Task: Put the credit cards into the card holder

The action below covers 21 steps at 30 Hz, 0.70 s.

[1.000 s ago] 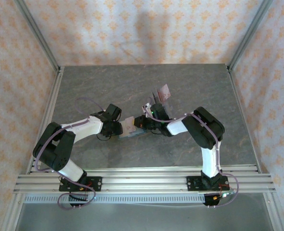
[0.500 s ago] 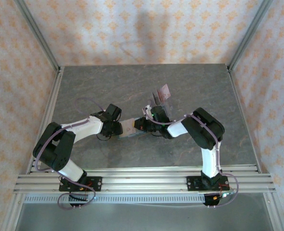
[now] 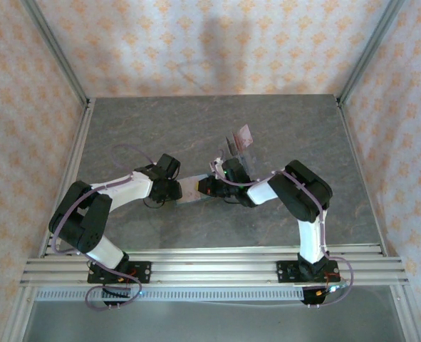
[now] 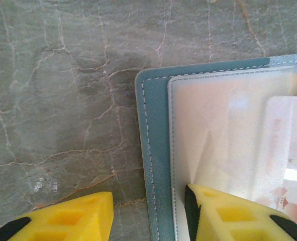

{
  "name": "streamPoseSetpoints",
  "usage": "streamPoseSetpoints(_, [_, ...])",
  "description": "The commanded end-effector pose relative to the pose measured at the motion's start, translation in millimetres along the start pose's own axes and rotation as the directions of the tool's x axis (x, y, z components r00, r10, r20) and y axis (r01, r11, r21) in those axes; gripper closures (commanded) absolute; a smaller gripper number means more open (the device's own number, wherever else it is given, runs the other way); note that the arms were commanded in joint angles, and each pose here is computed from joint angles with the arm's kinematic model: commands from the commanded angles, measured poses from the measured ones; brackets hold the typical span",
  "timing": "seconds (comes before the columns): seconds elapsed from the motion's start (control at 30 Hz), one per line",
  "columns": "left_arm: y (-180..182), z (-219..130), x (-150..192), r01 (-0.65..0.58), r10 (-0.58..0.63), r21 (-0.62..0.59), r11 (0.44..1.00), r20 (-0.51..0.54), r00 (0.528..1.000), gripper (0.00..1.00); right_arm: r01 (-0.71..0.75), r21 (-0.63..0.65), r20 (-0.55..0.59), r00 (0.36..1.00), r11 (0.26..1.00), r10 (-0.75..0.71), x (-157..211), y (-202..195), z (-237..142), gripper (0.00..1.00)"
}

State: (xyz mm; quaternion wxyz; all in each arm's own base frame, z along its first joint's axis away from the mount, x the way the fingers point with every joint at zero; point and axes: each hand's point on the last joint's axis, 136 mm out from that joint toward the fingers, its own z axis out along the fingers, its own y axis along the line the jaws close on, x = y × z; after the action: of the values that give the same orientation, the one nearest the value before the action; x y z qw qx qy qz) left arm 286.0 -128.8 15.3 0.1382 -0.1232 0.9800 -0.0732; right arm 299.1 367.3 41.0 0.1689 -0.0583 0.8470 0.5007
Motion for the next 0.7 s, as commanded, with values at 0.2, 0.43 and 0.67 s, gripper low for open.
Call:
streamPoseSetpoints(0.2, [21.0, 21.3, 24.7, 0.015, -0.022, -0.071, 0.997, -0.093, 0.995, 0.57, 0.001, 0.022, -0.046, 0.999, 1.0, 0.0, 4.7, -6.4, 11.8, 1.0])
streamPoseSetpoints(0.43, [20.6, 21.7, 24.8, 0.014, -0.021, -0.069, 0.998, -0.095, 0.995, 0.57, 0.004, 0.014, -0.046, 0.999, 1.0, -0.004, 1.2, -4.0, 18.5, 1.0])
streamPoseSetpoints(0.67, [17.5, 20.6, 23.5, 0.016, -0.022, -0.058, 0.998, -0.096, 0.995, 0.57, 0.009, 0.013, -0.077, 0.997, 1.0, -0.008, 9.5, -3.8, 29.1, 1.0])
